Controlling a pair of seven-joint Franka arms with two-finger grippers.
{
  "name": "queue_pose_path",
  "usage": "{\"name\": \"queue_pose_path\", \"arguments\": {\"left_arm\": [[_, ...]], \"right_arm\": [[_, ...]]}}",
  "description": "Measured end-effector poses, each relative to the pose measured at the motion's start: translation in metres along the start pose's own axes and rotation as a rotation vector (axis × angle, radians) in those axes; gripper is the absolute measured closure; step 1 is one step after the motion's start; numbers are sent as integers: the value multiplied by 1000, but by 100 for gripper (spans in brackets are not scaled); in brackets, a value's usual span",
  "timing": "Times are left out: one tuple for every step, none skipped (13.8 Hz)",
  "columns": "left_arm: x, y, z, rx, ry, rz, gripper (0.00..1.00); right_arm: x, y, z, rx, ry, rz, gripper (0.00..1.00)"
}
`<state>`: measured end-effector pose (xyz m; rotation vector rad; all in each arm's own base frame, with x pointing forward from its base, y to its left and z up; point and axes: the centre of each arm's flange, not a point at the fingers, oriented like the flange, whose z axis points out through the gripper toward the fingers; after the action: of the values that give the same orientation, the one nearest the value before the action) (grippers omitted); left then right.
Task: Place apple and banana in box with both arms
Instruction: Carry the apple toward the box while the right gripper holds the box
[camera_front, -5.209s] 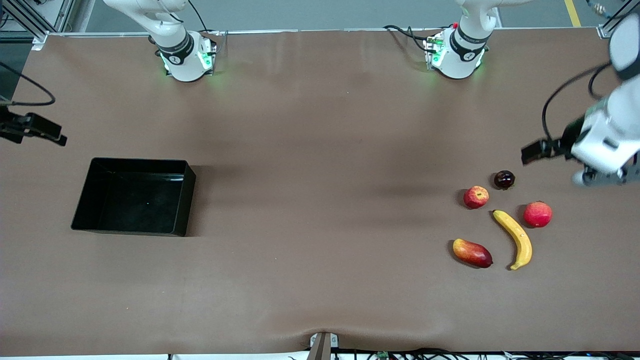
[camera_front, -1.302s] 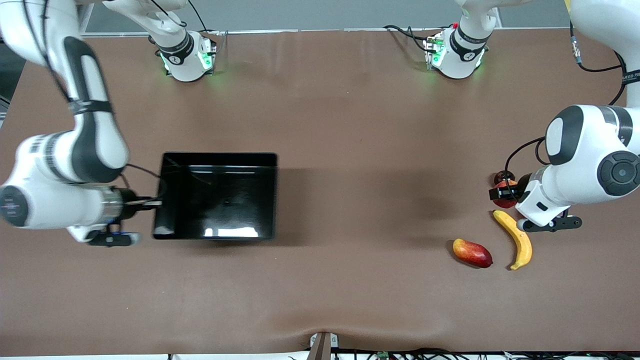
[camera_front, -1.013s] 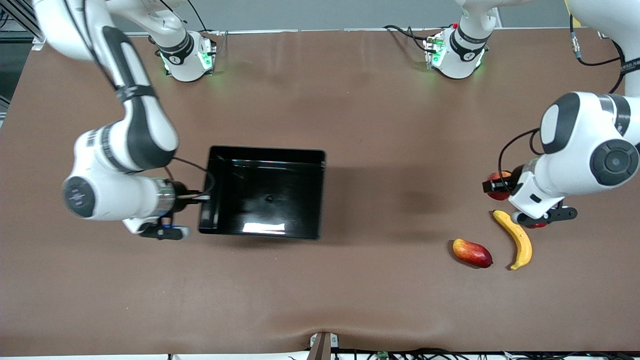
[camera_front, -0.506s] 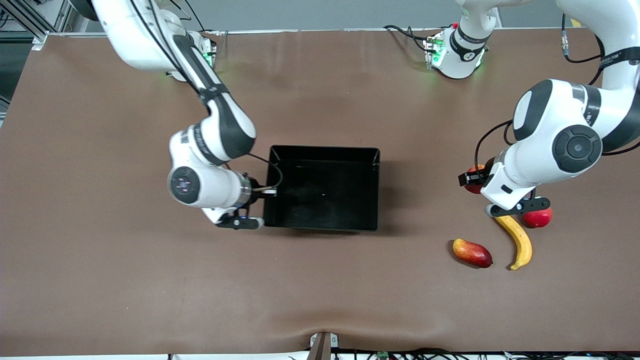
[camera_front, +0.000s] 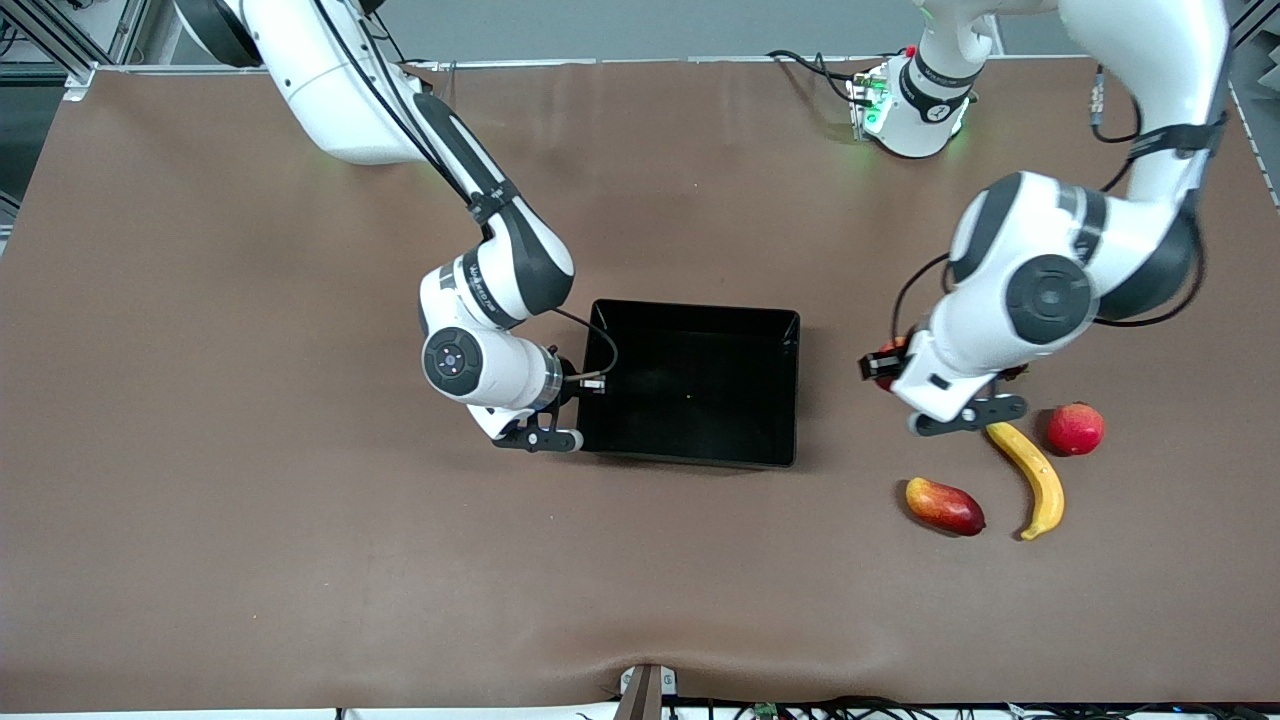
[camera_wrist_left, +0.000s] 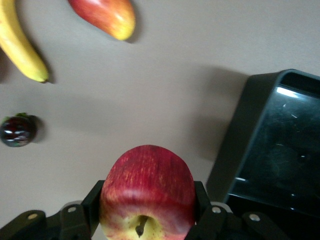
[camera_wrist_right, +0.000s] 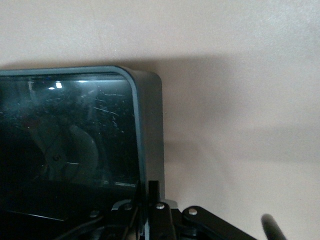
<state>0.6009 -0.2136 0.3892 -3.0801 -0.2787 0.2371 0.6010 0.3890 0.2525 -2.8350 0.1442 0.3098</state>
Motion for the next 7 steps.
{"name": "queue_pose_path", "arguments": {"left_arm": [[-6,13,9,-5,9,5,27],[-11,24,15,-12,21,2,27],[-16,34,21,-20,32,-4,27],[-20,45,26,-28,41,-12,27],[-24,55,32,-38,50,-19,27],[-26,66,38,-51,61,-20,27],[-28,78,44,-69,74,-21,27]], "right_arm": [[1,1,1,0,0,6,89],[2,2,-1,3,3,9,81],[4,2,-4,5,9,10,70],[6,2,-8,8,15,12,60],[8,3,-13,12,24,14,48],[12,3,-22,19,37,15,39],[16,3,-35,27,48,17,27]]}}
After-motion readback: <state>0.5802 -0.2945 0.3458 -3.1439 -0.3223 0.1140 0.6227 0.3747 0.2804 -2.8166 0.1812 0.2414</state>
